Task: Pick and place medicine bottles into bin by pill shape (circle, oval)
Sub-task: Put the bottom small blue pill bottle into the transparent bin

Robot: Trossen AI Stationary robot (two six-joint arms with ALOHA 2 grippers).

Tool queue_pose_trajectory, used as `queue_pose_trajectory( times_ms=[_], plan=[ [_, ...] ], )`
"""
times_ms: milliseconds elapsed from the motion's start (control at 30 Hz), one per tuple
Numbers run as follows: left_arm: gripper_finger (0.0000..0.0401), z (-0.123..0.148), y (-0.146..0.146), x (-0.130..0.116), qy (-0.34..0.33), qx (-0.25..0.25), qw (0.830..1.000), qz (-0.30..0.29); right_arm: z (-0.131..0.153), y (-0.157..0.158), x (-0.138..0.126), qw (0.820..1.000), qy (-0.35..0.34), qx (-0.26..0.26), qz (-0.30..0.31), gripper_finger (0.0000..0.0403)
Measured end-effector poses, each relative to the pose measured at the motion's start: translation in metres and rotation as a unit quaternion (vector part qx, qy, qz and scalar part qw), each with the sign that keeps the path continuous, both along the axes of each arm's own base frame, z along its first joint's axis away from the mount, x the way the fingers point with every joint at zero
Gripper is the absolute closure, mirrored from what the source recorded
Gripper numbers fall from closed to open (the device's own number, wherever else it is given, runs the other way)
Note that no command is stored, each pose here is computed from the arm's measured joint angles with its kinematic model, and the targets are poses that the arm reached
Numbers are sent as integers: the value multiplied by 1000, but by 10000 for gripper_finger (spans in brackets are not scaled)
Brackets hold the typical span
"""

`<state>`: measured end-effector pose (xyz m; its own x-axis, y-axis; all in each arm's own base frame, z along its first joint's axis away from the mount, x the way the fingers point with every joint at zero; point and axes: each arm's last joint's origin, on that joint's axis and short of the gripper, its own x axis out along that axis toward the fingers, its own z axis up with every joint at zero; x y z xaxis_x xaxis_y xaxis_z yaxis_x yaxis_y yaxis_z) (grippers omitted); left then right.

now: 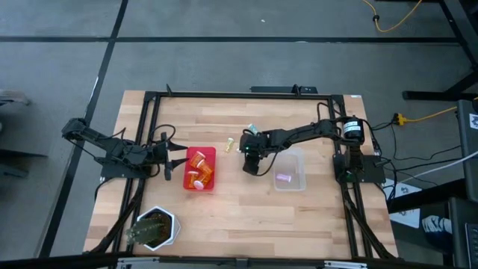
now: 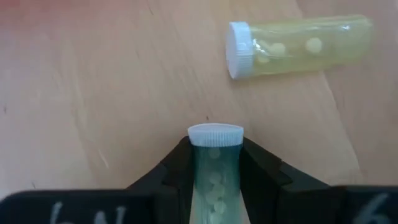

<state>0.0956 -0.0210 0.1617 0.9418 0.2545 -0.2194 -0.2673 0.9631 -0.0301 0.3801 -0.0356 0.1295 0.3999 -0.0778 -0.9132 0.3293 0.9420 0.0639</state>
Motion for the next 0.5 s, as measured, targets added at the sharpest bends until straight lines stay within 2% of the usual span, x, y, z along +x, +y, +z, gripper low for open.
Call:
queue_pose_trajectory(
  times_ms=[100,300,500],
  plan=[
    [189,0,0,0,0,0,1000,0,9,5,-1,1000,1,-18,-6,297],
    [189,0,0,0,0,0,1000,0,50,25,4,999,-46,-21,5,301],
    [189,0,0,0,0,0,1000,0,92,55,-6,996,-72,-36,27,299]
  ],
)
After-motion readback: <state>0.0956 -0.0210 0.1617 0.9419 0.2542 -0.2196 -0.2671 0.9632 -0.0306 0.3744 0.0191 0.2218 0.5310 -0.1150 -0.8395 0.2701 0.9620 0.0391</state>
